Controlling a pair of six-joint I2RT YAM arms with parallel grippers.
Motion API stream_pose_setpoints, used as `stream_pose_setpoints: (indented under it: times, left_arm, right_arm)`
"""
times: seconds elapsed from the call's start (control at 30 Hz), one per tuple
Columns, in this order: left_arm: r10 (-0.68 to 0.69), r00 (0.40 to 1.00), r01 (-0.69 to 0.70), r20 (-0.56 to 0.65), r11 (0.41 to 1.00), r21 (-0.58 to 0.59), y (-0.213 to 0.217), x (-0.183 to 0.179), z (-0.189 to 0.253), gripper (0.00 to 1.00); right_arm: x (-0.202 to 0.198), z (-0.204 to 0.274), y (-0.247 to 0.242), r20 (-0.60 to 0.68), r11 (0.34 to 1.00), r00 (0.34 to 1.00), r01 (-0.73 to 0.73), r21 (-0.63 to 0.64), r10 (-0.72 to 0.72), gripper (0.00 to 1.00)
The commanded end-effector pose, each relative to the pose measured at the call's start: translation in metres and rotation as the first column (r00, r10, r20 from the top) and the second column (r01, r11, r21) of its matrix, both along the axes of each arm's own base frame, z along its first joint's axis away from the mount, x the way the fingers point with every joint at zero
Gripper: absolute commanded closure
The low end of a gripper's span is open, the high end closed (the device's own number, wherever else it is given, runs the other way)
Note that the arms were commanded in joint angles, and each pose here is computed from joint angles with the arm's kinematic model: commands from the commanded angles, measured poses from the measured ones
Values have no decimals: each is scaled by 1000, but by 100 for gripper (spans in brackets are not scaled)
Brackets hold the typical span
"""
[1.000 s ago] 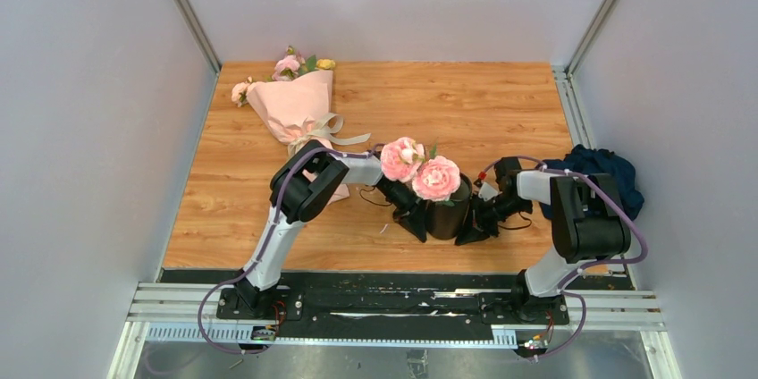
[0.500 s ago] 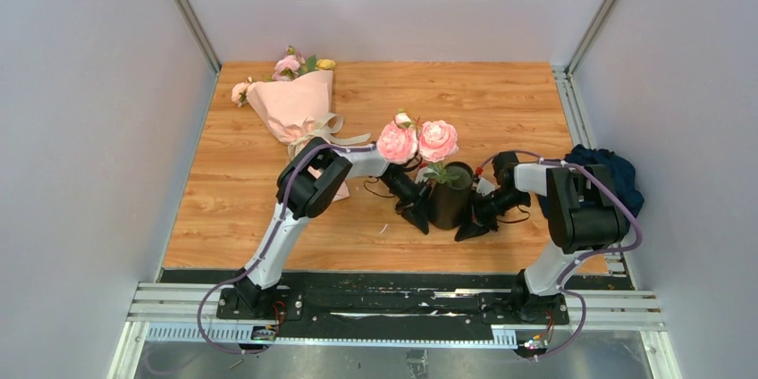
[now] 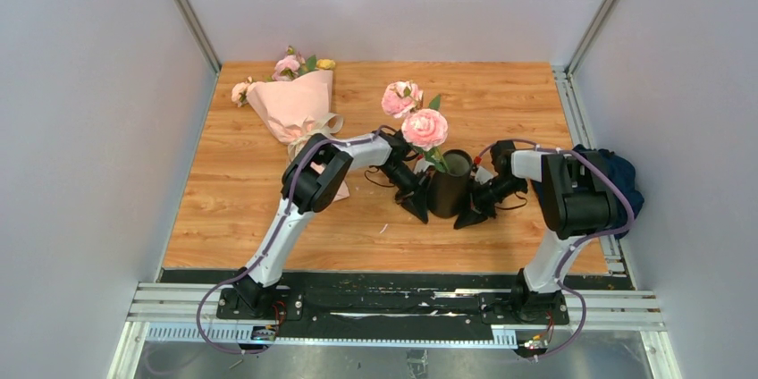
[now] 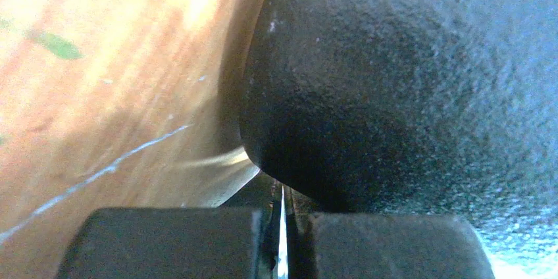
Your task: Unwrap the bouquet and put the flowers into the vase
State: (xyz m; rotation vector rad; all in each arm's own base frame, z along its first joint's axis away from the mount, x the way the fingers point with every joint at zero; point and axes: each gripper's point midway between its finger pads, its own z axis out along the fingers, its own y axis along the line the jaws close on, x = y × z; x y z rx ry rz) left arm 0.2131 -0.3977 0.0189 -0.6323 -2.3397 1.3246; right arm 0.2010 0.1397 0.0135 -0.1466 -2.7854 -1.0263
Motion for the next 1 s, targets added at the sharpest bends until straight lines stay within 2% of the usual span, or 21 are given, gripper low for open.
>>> stream_pose_setpoints:
  times: [0.0, 0.43, 0.97]
  left_arm:
    - [-39, 989, 38, 141, 999, 9, -21, 6, -40, 100]
    - [39, 984, -42, 176, 999, 18, -33, 39, -53, 100]
    - [202, 955, -196, 218, 979, -49, -58, 95, -53, 100]
  right_arm:
    - [17, -22, 12, -30, 999, 999, 39, -1, -39, 100]
    - [50, -32, 16, -27, 999, 999, 46, -10, -46, 100]
    - [88, -47, 17, -33, 998, 998, 58, -38, -59, 100]
